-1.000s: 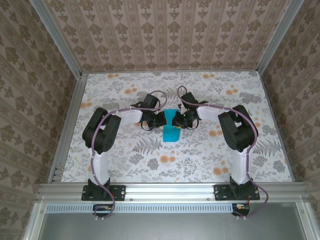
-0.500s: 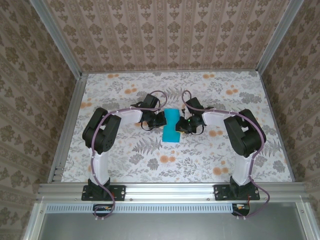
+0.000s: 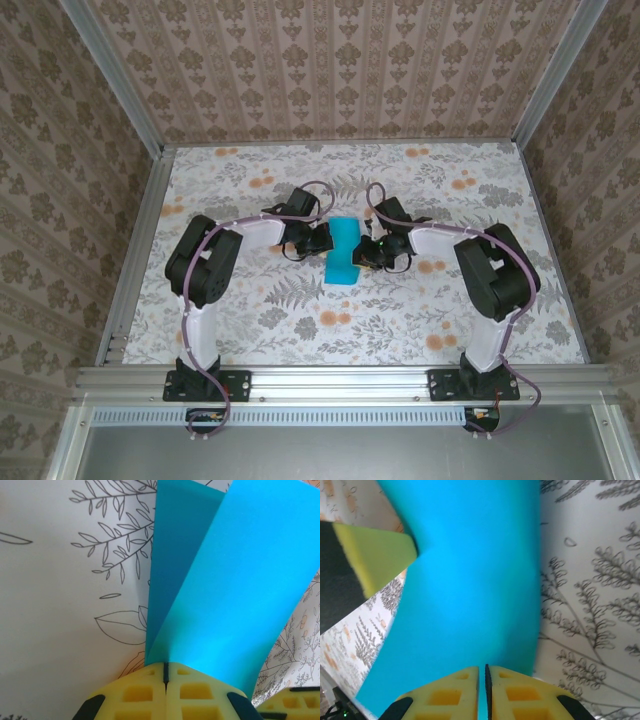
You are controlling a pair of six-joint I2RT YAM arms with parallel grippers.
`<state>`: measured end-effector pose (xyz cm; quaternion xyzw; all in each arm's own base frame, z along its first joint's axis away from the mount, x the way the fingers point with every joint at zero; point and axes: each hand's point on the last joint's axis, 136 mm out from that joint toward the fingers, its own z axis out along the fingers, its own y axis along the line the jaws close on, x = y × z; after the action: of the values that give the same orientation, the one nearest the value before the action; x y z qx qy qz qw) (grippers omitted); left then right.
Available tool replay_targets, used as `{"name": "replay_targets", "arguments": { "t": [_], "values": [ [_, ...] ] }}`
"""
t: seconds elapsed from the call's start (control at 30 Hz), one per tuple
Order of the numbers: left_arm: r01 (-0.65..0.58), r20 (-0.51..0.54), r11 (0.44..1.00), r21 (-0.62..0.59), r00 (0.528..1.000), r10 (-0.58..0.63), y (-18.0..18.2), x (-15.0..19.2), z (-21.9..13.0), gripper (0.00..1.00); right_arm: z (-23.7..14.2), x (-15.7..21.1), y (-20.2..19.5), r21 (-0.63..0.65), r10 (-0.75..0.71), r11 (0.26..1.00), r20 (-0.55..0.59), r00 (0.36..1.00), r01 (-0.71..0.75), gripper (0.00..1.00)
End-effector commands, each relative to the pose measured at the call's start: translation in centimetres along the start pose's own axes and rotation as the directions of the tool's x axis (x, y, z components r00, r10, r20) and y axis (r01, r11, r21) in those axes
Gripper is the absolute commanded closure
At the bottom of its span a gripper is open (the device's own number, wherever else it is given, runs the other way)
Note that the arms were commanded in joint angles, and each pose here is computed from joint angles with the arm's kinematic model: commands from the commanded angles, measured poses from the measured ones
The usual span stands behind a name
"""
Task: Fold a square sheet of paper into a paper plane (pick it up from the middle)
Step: Fold the square sheet of paper in half at the center of the table.
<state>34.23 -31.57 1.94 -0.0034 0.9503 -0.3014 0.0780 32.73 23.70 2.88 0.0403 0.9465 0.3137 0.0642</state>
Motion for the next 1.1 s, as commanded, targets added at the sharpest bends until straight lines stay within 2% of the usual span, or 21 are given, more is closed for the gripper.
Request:
{"name": "replay_targets", "arguments": {
  "t": [0.0,0.27,0.57,0.87,0.97,1.07],
  "values": [
    [0.039,-0.109,0.983,-0.181,0.992,-0.059,5.5,3.7,2.6,0.96,0.4,2.0,0.1,-0.024,-0.007,1.000,-0.049,0.999,0.006,0.87],
    [0.038,-0.110,0.982,-0.186,0.992,-0.059,5.6,3.8,2.6,0.97,1.6,3.7,-2.1,0.030,0.028,0.999,-0.088,0.996,-0.026,0.88],
    [0.039,-0.107,0.981,-0.188,0.992,-0.060,5.6,3.7,2.6,0.96,0.0,3.9,0.2,-0.049,-0.015,0.999,-0.069,0.997,0.011,0.88],
    [0.039,-0.108,0.981,-0.192,0.992,-0.061,5.7,3.7,2.7,0.97,1.5,6.0,-2.3,0.024,0.029,0.999,-0.129,0.991,-0.026,0.88],
    [0.039,-0.109,0.981,-0.189,0.992,-0.060,5.6,3.7,2.7,0.97,0.6,5.3,-1.2,-0.003,0.005,1.000,-0.098,0.995,-0.005,0.88],
    [0.036,-0.111,0.982,-0.187,0.992,-0.057,5.6,3.7,2.7,0.96,-1.0,3.1,0.6,-0.029,-0.032,0.999,-0.021,0.999,0.032,0.87]
  ]
}}
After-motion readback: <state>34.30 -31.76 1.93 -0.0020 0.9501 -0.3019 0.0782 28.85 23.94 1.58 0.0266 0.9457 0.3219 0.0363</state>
